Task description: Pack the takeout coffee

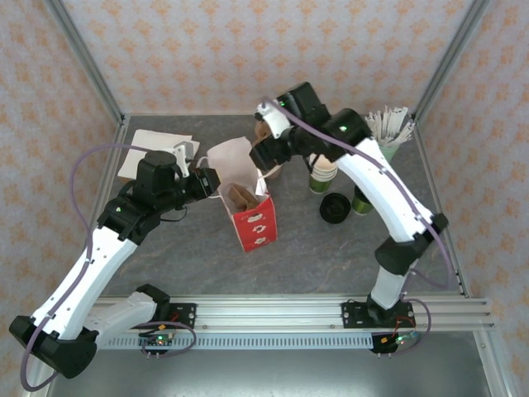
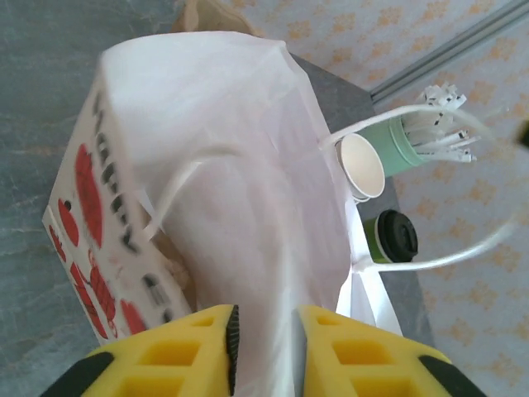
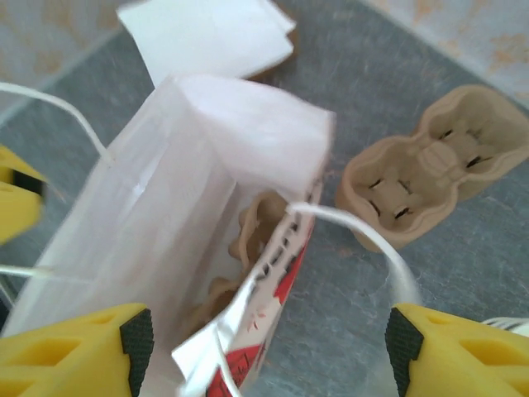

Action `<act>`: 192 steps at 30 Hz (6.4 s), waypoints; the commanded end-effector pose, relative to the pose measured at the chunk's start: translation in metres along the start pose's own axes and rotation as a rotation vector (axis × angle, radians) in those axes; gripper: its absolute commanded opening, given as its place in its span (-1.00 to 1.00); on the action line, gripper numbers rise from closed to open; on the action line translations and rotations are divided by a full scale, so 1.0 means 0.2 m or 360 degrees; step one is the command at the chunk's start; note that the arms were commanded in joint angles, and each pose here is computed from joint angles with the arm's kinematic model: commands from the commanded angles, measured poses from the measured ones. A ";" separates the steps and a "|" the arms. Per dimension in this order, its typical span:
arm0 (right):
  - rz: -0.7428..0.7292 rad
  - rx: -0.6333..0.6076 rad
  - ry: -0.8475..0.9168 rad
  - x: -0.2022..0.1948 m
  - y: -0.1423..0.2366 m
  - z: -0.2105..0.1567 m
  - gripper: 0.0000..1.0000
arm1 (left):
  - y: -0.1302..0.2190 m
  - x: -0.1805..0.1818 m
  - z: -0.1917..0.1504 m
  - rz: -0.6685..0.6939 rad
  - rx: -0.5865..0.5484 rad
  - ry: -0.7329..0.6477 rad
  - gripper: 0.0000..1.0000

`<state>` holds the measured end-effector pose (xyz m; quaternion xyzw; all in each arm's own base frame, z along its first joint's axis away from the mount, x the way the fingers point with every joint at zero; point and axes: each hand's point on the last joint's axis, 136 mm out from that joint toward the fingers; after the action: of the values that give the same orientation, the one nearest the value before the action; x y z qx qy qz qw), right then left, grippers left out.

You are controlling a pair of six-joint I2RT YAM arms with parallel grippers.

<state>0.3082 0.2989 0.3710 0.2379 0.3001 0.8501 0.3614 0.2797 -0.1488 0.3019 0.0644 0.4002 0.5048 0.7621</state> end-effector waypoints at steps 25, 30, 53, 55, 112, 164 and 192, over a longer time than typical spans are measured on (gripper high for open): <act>-0.0250 -0.0309 -0.0368 -0.16 0.35 -0.09 0.51 | 0.26 -0.02 0.27 0.0242 -0.0005 -0.0182 1.00; -0.0253 -0.0306 -0.0385 -0.17 0.37 -0.13 0.50 | 0.31 0.03 0.39 0.0362 -0.0002 -0.0273 1.00; 0.0214 -0.0188 -0.0748 0.13 0.30 -0.04 0.04 | -0.13 0.12 0.40 0.0244 0.0563 -0.0621 0.80; 0.0244 -0.0128 -0.0788 0.19 0.24 -0.04 -0.03 | -0.17 0.15 0.41 0.0239 0.0582 -0.0607 0.75; -0.0652 0.0579 -0.0650 0.13 -0.77 -0.55 -0.15 | -0.27 0.27 0.45 0.0078 0.0554 -0.0424 0.08; -0.0843 0.0763 -0.0461 -0.01 -1.07 -0.75 0.24 | 0.15 0.44 0.12 0.0277 0.0304 -0.0135 0.52; -0.0662 0.0571 -0.0515 0.07 -0.81 -0.52 -0.57 | 0.12 0.38 0.14 0.0152 0.0287 -0.0084 0.49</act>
<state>0.3125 0.3728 0.1552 0.3621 0.4505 0.6298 0.5190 0.2916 -0.0643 0.2879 0.1804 0.4217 0.5060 0.7305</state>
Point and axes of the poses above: each hand's point on the last joint's axis, 136 mm out from that joint toward the fingers, its own y axis back along the fingers, its own x axis along the line the jaws close on, z = x × y, and after that the axes turned 8 degrees about -y, right-handed
